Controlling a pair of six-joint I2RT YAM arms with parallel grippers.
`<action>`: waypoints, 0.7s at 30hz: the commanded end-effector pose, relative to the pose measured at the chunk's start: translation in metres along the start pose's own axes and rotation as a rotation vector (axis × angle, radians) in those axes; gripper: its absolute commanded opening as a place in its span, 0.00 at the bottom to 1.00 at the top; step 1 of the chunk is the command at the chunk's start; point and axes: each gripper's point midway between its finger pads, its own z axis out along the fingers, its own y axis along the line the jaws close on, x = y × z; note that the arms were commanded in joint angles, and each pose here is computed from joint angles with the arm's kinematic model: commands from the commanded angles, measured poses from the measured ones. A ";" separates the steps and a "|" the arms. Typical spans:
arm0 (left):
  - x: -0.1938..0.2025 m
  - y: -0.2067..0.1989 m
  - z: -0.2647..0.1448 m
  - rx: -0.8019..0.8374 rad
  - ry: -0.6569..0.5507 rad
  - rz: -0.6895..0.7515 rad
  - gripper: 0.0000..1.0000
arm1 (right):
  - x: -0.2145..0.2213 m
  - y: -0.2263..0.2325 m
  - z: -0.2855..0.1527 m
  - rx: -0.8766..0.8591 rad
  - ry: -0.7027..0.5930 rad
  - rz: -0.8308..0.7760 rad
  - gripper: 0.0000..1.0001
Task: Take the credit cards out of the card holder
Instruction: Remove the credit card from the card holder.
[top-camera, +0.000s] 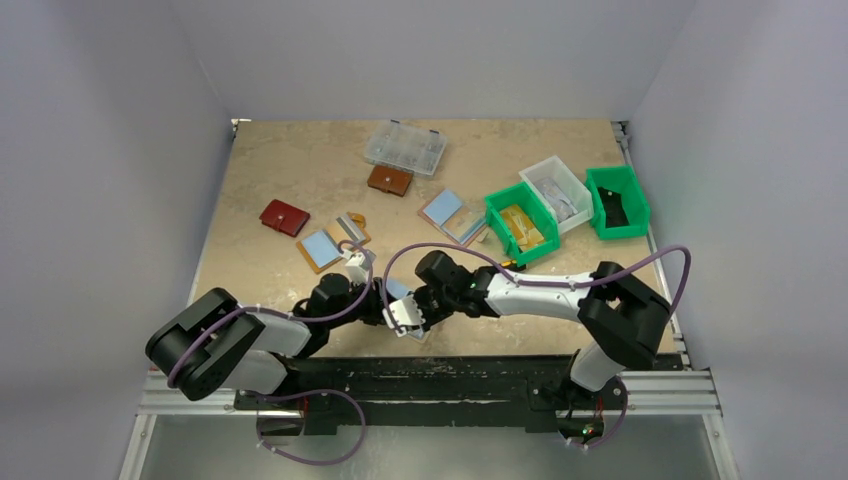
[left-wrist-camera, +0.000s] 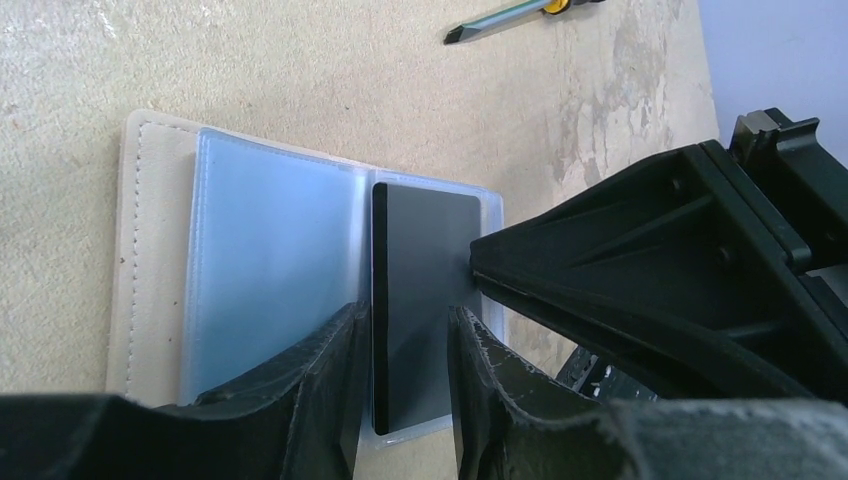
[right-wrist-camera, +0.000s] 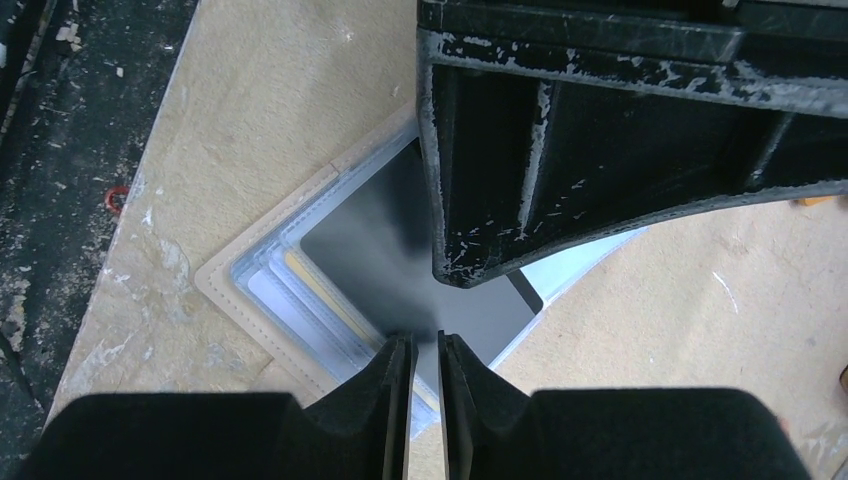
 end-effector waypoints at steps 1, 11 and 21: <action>-0.005 -0.007 0.003 0.037 -0.009 -0.011 0.37 | 0.002 -0.009 0.006 0.065 0.016 0.022 0.22; -0.007 -0.001 0.003 0.029 -0.020 -0.075 0.29 | 0.000 -0.009 0.007 0.071 0.012 0.033 0.22; -0.005 0.010 -0.005 0.028 -0.030 -0.143 0.00 | -0.001 -0.008 0.007 0.059 0.003 0.039 0.29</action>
